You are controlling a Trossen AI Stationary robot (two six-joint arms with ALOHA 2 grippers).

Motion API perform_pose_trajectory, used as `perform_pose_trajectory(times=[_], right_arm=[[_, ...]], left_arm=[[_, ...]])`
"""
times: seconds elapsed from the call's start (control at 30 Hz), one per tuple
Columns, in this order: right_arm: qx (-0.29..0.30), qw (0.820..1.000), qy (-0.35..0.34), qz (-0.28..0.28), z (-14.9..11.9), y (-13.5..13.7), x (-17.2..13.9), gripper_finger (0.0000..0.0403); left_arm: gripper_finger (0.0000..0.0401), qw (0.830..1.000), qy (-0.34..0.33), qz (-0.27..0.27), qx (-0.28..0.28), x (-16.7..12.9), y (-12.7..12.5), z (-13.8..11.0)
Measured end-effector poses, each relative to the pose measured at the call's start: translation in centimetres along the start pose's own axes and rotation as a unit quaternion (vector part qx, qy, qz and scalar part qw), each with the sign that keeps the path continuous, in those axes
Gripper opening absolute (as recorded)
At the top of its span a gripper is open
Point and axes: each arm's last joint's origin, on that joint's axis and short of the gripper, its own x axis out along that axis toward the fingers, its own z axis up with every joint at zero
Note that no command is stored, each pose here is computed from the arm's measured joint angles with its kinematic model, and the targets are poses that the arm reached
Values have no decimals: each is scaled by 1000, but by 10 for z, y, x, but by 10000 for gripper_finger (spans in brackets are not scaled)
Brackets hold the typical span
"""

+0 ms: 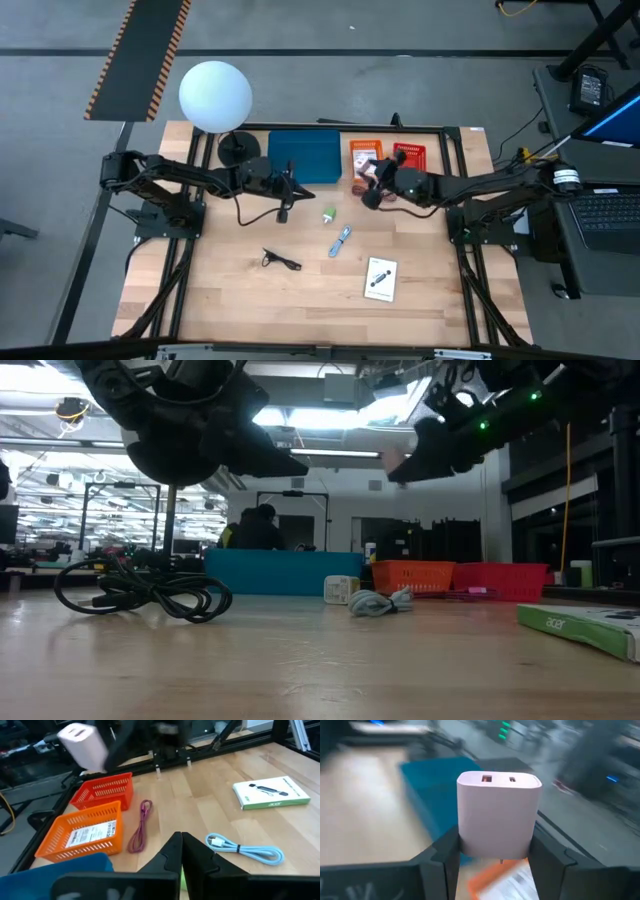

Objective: Pick and place items into bin
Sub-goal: Put the light pink charger adapter into the red bin

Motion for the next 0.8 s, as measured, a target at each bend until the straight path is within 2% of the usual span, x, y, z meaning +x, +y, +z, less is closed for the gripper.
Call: perform_pose_trajectory(times=[0.13,0.37,0.53,0.8], right_arm=[[8,998,33,-54,-7,-9,2,165],[64,992,66,-84,-12,-22,2,165],[90,983,120,-108,-7,-34,-8,165],[107,960,215,-141,10,-45,-26,165]], left_arm=[[3,1000,0,0,0,0,0,0],[3,1000,-18,8,4,0,2,3],[3,999,-41,16,10,-1,3,8],[4,993,-71,30,94,-1,5,14]])
